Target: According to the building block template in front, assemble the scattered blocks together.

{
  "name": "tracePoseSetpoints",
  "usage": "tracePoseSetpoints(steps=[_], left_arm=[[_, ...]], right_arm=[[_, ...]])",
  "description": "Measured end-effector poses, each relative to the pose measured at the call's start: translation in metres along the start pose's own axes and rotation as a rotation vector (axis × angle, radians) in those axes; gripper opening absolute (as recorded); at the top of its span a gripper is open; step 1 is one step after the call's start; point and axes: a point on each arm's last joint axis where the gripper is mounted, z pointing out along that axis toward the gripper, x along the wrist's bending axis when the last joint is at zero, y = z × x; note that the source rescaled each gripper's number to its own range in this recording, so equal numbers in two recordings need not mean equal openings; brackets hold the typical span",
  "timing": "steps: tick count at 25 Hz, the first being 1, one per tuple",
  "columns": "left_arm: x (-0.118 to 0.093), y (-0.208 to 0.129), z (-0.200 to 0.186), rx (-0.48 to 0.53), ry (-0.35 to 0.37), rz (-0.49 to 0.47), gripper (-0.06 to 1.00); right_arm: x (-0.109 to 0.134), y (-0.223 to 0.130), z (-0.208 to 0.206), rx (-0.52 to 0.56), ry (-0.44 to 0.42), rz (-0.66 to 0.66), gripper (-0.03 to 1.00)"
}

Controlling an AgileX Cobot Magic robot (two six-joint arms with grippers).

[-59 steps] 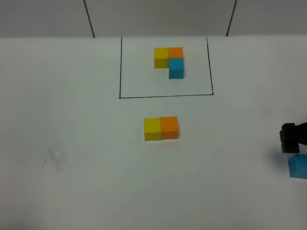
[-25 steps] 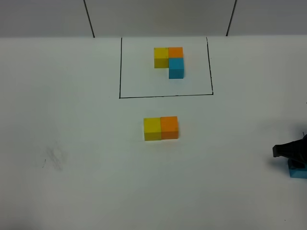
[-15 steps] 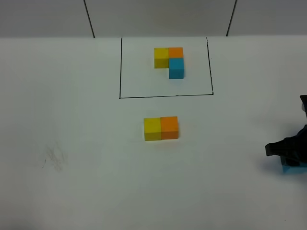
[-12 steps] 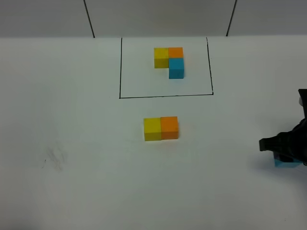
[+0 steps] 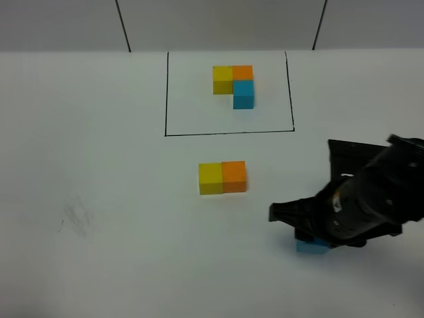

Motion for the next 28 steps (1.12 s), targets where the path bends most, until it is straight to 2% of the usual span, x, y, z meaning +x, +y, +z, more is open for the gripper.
tracePoseSetpoints(steps=[4, 8, 12, 19, 28], left_arm=[[0.000, 0.000, 0.000, 0.000, 0.000, 0.000, 0.68], [0.000, 0.000, 0.000, 0.000, 0.000, 0.000, 0.68], [0.000, 0.000, 0.000, 0.000, 0.000, 0.000, 0.68], [0.000, 0.000, 0.000, 0.000, 0.000, 0.000, 0.68], [0.000, 0.000, 0.000, 0.000, 0.000, 0.000, 0.68]], right_arm=[[0.044, 0.004, 0.009, 0.013, -0.078, -0.027, 0.20], [0.080, 0.011, 0.024, -0.008, -0.080, -0.074, 0.20], [0.100, 0.020, 0.042, 0.003, -0.076, -0.095, 0.20], [0.112, 0.026, 0.066, 0.022, -0.093, -0.121, 0.20], [0.117, 0.033, 0.073, -0.023, -0.099, -0.172, 0.20]])
